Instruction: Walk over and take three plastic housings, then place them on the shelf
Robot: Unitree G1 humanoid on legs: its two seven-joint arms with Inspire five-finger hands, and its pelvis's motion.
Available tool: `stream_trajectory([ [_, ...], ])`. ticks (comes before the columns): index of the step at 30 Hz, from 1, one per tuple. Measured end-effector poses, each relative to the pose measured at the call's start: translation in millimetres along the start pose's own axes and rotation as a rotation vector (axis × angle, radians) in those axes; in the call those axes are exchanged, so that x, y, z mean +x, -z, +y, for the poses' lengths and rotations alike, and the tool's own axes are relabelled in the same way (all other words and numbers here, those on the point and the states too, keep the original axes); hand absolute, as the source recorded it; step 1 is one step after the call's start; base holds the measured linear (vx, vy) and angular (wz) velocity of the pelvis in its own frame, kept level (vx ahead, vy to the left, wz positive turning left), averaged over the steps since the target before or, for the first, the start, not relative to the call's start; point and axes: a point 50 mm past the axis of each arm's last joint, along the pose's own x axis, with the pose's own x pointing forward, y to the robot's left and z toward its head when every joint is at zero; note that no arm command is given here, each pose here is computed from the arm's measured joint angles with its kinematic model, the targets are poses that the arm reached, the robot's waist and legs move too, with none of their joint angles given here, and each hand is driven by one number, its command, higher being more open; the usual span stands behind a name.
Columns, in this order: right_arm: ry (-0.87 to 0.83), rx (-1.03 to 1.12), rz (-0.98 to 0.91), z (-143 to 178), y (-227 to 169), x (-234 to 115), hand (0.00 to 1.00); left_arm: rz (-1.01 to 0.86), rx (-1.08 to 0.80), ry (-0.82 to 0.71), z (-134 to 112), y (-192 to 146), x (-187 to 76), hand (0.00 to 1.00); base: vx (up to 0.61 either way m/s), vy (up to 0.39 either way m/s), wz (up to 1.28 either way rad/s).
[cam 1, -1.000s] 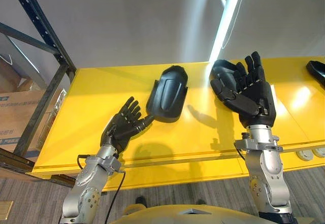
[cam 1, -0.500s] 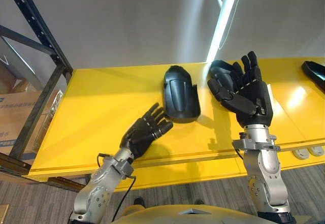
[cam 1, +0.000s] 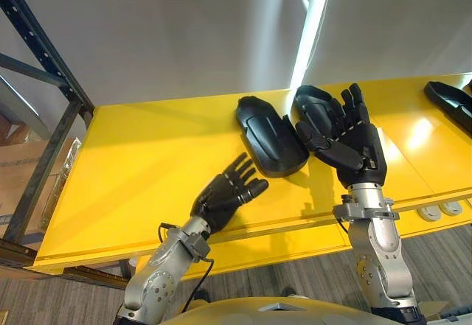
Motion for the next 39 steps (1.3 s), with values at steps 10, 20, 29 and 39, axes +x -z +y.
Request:
stream_trajectory([
  [10,-0.033,-0.009,0.107,-2,13,-11,1.0,-0.433,0.226,-0.551,39,-52,-30,1.0,0.0,0.001,0.07],
  [20,0.018,-0.098,0.268,-14,40,-16,1.0,-0.701,0.309,-0.512,17,-87,-49,1.0,-0.01,0.002,0.08],
  [29,0.042,-0.118,0.261,-27,36,-14,1.0,-0.66,0.32,-0.507,22,-79,-56,1.0,0.0,0.0,0.0],
  [39,-0.006,-0.103,0.382,-30,54,-17,1.0,-0.655,0.33,-0.479,21,-79,-56,1.0,0.0,0.0,0.0],
])
